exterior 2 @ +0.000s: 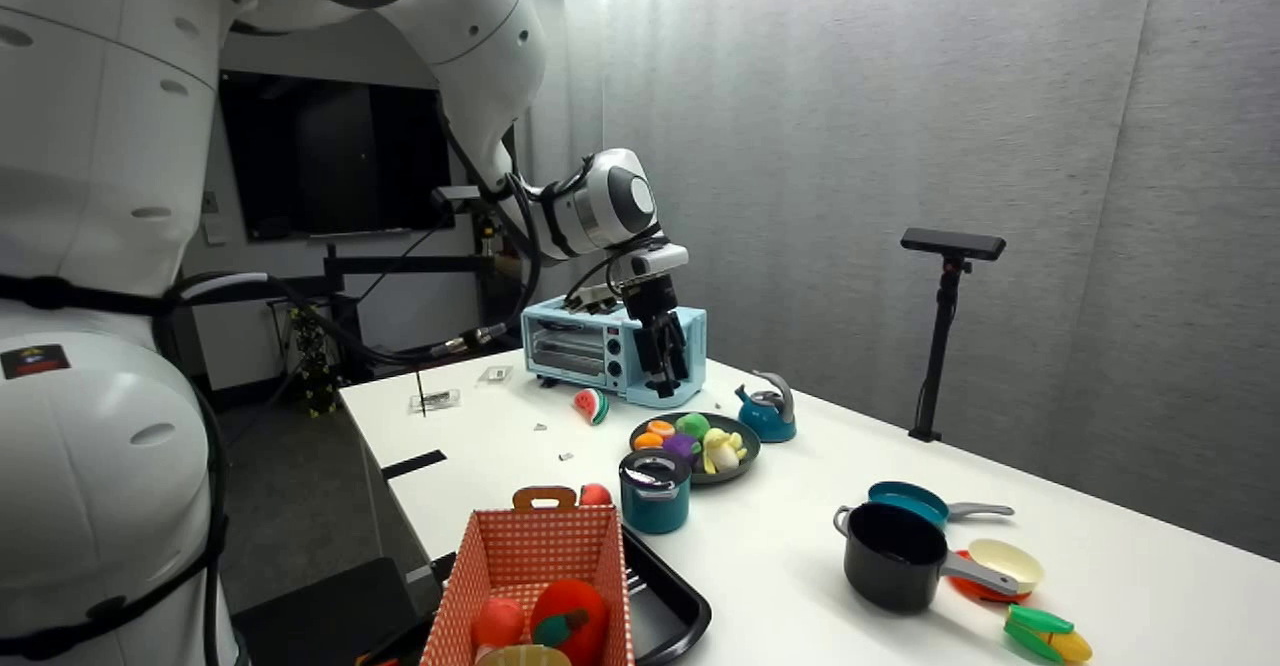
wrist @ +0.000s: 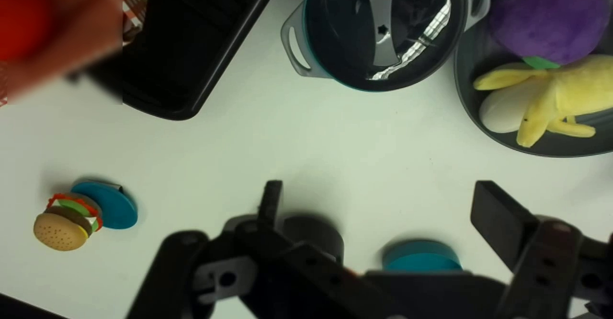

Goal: Take the lid off the blue pot and put it on the counter

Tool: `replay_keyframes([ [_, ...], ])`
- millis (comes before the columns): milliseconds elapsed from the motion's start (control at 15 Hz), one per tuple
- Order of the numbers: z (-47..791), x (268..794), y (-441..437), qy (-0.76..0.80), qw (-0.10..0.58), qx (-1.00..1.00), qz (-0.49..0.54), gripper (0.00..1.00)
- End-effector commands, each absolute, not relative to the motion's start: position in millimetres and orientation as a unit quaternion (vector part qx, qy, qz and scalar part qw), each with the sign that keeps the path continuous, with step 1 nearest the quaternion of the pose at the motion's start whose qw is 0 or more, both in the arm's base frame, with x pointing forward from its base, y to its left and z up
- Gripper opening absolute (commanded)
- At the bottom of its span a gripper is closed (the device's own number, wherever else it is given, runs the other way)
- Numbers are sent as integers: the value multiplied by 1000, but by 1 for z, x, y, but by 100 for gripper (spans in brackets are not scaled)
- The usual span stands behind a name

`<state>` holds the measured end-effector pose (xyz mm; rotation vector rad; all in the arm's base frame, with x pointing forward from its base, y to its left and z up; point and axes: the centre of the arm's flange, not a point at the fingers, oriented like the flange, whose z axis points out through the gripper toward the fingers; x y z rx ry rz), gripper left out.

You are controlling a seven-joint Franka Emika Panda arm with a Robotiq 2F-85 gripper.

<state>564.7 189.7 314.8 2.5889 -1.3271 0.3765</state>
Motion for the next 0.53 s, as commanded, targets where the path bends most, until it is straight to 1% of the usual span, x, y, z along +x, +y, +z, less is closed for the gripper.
replay_keyframes([
  [0,315,565,197,-460,63,879,104,100],
  [200,317,564,206,-472,22,878,78,100],
  [467,318,563,211,-478,0,877,57,100],
])
